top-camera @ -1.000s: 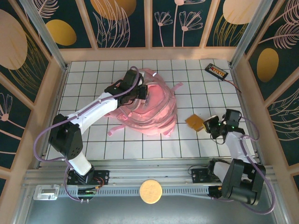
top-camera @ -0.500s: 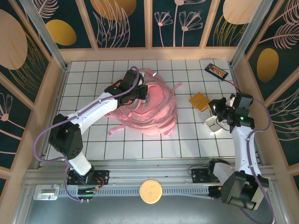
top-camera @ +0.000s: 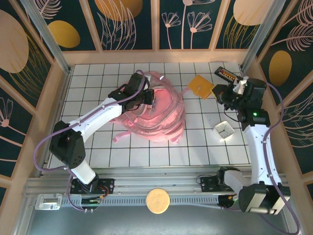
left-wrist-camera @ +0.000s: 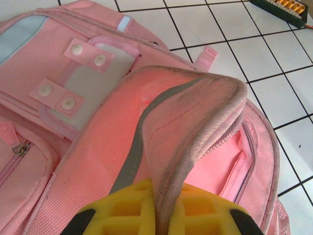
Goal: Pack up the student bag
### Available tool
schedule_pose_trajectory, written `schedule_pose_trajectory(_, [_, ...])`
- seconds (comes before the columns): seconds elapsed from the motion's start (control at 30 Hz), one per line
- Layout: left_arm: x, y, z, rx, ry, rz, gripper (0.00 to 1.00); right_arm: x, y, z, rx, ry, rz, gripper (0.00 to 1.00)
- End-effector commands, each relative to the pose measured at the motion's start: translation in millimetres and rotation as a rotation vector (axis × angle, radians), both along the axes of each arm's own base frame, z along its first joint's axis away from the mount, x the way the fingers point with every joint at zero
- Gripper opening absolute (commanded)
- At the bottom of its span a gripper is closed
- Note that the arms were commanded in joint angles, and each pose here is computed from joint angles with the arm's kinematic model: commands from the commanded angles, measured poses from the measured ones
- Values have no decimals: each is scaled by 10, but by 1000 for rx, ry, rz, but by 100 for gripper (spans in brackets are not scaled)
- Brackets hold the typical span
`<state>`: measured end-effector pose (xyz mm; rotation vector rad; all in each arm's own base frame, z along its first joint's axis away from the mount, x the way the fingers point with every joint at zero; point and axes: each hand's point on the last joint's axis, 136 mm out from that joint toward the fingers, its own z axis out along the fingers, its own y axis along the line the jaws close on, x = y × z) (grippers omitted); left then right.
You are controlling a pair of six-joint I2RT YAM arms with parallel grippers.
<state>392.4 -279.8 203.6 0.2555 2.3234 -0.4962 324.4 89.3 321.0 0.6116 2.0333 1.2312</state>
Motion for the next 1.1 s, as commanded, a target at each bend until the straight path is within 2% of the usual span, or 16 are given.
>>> schedule_pose_trajectory(0.0, [51,44,435,-73,-92,25,0,20,279,385,36,-113,113,0])
schedule_pose_trajectory(0.13, [44,52,451,-77,-93,26,0,11,581,454,33,-128,236,0])
schedule_pose_trajectory(0.37, [44,43,501,-90,-100,29,0,-3,962,325,5,-76,394,0])
schedule_pose_trajectory(0.83, [80,11,533,-91,-107,22,0,-165,1438,-34,-36,35,608,0])
schedule_pose_trajectory(1.07, [73,13,530,-95,-104,24,0,-202,1639,-231,-77,79,666,0])
